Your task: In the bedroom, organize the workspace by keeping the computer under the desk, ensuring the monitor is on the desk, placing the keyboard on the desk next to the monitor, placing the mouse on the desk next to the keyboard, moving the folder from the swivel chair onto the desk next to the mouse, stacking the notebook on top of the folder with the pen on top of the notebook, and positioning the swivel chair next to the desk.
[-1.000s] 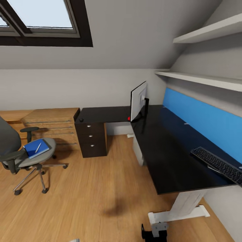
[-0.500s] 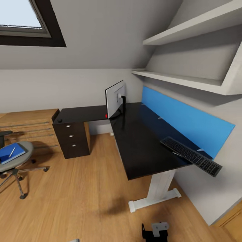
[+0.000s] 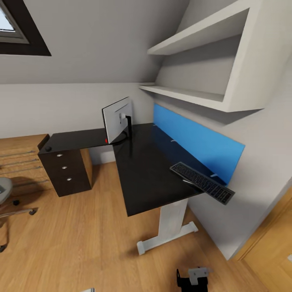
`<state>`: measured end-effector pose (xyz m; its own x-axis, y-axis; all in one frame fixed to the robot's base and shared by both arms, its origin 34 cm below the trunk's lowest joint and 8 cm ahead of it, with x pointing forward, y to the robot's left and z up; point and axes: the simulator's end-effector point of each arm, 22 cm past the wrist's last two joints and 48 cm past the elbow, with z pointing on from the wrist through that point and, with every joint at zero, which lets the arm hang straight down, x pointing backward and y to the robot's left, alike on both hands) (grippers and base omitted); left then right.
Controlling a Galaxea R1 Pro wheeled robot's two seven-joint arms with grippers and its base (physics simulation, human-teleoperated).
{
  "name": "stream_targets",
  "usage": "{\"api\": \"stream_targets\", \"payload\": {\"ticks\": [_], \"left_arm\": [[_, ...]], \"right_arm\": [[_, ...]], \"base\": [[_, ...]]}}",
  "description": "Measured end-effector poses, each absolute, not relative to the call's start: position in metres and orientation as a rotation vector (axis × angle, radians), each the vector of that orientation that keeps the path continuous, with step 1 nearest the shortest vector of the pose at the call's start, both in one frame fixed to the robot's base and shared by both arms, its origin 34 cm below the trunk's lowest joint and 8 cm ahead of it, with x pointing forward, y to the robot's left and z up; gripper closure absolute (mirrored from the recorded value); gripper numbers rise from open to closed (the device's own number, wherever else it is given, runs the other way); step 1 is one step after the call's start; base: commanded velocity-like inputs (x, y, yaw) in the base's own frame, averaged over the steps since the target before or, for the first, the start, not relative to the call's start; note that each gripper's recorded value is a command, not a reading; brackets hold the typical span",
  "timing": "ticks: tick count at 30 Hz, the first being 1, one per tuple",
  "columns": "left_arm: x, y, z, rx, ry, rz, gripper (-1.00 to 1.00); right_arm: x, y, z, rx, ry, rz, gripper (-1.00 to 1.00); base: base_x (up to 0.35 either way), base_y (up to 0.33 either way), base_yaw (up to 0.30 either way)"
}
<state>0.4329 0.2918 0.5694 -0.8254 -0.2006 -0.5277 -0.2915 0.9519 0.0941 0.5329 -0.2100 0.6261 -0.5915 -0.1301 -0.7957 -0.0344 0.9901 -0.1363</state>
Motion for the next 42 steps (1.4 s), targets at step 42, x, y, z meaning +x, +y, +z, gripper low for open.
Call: {"api": "stream_targets", "payload": {"ticks": [42], "left_arm": [[0.465,0.328,0.597,-0.378,2.362,0.282,-1.0]], "right_arm": [[0.67,-0.512,0.747,1.194,1.992,0.271,-1.0]], "base": [[0.0,-0.024,-0.001]]}}
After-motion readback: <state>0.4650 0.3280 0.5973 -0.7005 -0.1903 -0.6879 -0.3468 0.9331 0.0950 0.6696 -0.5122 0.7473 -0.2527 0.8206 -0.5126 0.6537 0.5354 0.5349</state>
